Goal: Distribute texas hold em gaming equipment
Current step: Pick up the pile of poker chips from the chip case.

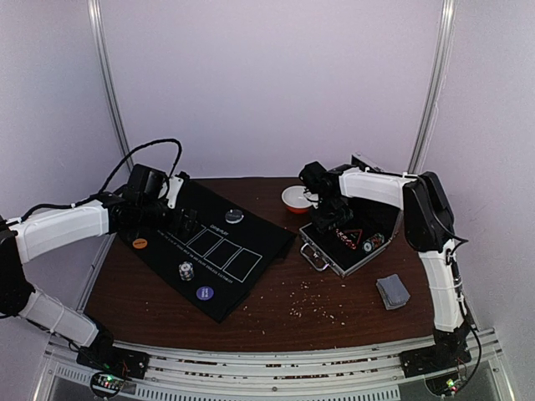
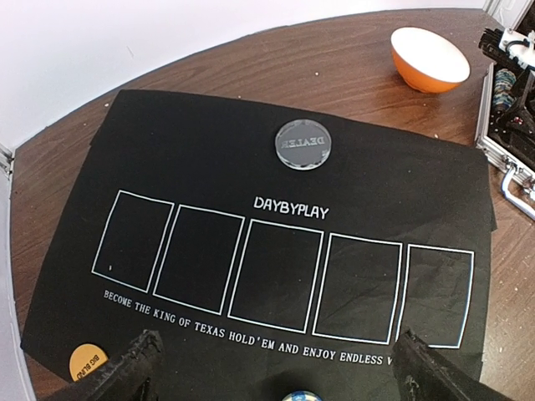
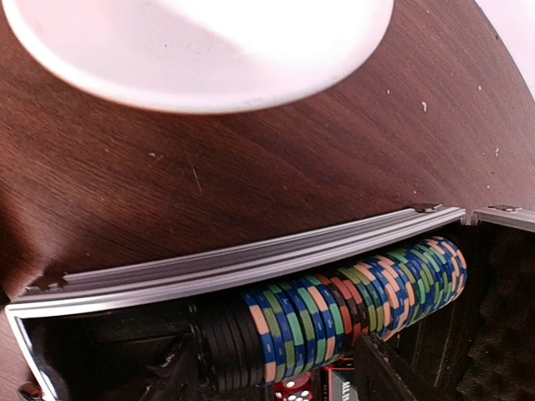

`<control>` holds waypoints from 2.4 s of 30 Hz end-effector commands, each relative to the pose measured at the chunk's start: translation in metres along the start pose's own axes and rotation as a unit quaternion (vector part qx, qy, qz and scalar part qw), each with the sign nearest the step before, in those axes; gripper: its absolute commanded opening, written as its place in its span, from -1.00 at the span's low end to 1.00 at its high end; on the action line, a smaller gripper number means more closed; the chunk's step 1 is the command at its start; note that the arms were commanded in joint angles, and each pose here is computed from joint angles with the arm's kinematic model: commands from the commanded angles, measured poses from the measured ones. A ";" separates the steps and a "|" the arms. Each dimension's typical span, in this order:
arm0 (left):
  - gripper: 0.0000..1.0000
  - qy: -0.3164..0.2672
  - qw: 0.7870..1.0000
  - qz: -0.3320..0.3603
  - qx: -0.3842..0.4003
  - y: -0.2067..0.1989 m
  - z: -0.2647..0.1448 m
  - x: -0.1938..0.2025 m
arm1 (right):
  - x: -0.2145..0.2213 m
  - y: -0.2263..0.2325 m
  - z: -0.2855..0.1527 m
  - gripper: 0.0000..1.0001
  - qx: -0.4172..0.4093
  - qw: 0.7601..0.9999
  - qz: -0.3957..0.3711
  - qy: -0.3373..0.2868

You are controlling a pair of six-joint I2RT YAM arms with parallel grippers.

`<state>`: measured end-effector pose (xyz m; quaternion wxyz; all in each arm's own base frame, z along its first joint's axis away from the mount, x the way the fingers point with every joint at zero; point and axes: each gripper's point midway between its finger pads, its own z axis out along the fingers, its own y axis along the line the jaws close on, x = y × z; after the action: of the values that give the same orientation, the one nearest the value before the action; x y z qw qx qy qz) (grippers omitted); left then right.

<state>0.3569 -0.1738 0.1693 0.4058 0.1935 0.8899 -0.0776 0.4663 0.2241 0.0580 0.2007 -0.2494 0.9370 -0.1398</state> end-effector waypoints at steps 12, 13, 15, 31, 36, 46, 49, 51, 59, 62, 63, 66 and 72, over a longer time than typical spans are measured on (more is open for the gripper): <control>0.96 -0.008 1.000 -0.002 0.010 -0.001 0.003 -0.002 | 0.018 0.012 0.014 0.35 -0.014 0.999 -0.011 0.037; 0.97 -0.009 1.000 -0.002 0.008 -0.001 0.002 -0.003 | 0.020 0.016 0.014 0.32 -0.023 0.999 -0.013 0.042; 0.96 -0.007 1.000 -0.003 0.005 0.001 0.003 -0.002 | 0.023 0.022 0.013 0.27 -0.039 0.998 -0.015 0.047; 0.96 -0.003 1.000 -0.002 0.020 -0.004 0.004 0.000 | 0.016 0.013 -0.005 0.22 0.004 0.999 -0.022 0.024; 0.97 -0.003 1.000 -0.002 0.022 -0.005 0.004 0.001 | 0.015 0.004 -0.005 0.27 0.028 0.999 -0.022 0.029; 0.96 0.001 1.000 -0.001 0.028 -0.008 0.006 0.003 | 0.008 -0.001 -0.004 0.48 0.017 1.000 -0.016 0.015; 0.97 -0.001 1.000 -0.001 0.027 -0.007 0.005 0.001 | 0.009 0.001 0.004 0.47 -0.004 1.000 -0.011 0.021; 0.96 0.000 1.000 -0.001 0.026 -0.007 0.006 0.002 | 0.011 0.004 0.009 0.42 -0.015 0.999 -0.013 0.026; 0.96 0.003 1.000 -0.001 0.029 -0.008 0.007 0.003 | 0.014 0.013 0.026 0.26 -0.053 0.998 -0.018 0.037; 0.96 0.004 0.999 -0.001 0.032 -0.009 0.008 0.003 | 0.014 0.014 0.030 0.26 -0.063 0.997 -0.019 0.040; 0.96 0.004 0.999 -0.001 0.032 -0.009 0.008 0.003 | 0.014 0.014 0.033 0.26 -0.065 0.997 -0.017 0.040; 0.96 0.004 1.000 0.000 0.030 -0.008 0.008 0.004 | 0.016 0.012 0.040 0.28 -0.068 0.997 -0.010 0.045; 0.96 0.005 0.999 0.001 0.032 -0.009 0.008 0.004 | 0.018 0.011 0.042 -0.26 -0.076 0.996 0.002 0.051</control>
<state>0.3530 -0.1833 0.1628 0.3918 0.2064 0.8908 -0.1018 0.4711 0.2244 0.0356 0.1669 -0.2613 0.9466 -0.0881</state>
